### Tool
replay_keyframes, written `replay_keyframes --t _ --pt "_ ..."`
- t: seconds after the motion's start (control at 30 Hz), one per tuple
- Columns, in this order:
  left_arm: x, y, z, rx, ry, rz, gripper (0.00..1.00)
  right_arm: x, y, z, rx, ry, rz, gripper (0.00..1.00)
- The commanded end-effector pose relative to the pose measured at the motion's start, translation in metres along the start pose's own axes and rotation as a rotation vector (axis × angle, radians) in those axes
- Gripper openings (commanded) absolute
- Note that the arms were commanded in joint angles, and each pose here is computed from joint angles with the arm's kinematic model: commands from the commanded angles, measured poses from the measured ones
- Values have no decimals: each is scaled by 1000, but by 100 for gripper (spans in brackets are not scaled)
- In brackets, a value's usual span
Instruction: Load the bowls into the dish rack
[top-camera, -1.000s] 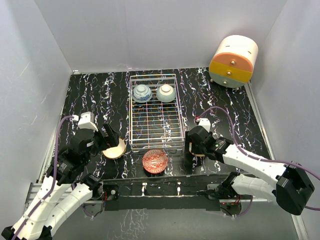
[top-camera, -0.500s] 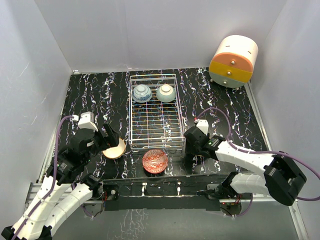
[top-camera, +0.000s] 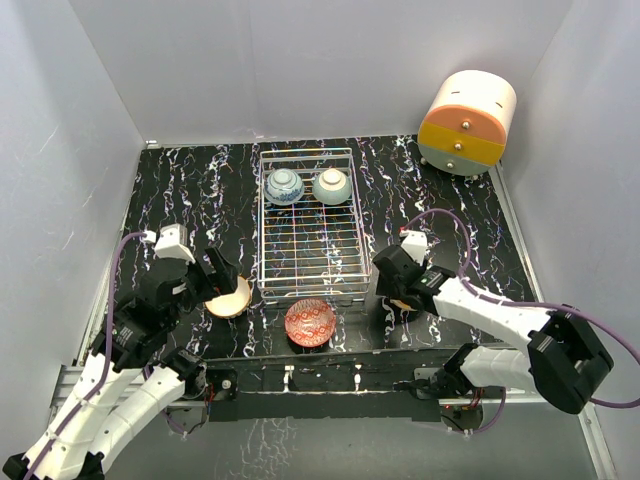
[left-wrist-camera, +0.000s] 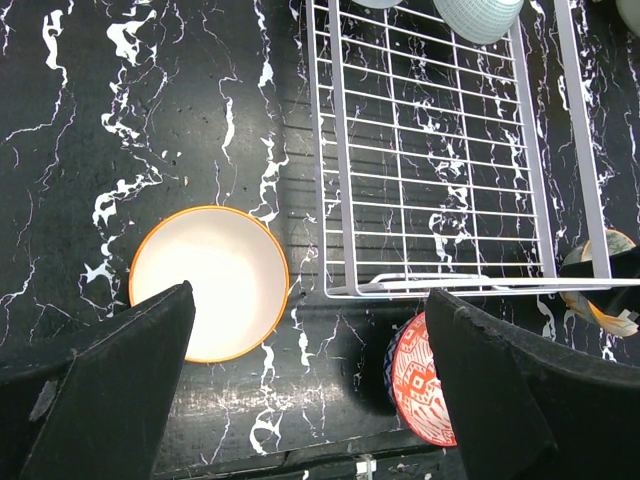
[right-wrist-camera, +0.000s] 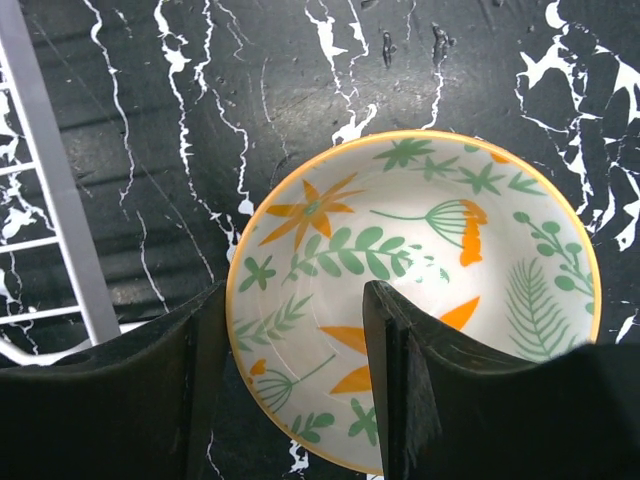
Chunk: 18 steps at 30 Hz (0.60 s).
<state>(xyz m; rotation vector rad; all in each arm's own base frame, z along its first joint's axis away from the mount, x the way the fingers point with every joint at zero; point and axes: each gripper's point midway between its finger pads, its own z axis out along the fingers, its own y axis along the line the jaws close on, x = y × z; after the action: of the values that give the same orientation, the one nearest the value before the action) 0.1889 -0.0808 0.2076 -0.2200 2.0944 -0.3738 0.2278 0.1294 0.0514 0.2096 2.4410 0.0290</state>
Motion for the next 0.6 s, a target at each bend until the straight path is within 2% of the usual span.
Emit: replay_keyframes --t 0.0,0.2,0.27,0.57 --pt "-11 -4 -11 24 -31 -15 97 -19 2 2 11 -56 32 54" --pt "-9 -4 -10 24 -25 -15 97 -20 -5 9 31 -41 43 53" --pt "-9 -4 -11 26 -27 -17 97 -21 -7 11 38 -40 46 45" --pt "-10 -4 -12 29 -30 -21 97 -25 -12 21 55 -14 51 45"
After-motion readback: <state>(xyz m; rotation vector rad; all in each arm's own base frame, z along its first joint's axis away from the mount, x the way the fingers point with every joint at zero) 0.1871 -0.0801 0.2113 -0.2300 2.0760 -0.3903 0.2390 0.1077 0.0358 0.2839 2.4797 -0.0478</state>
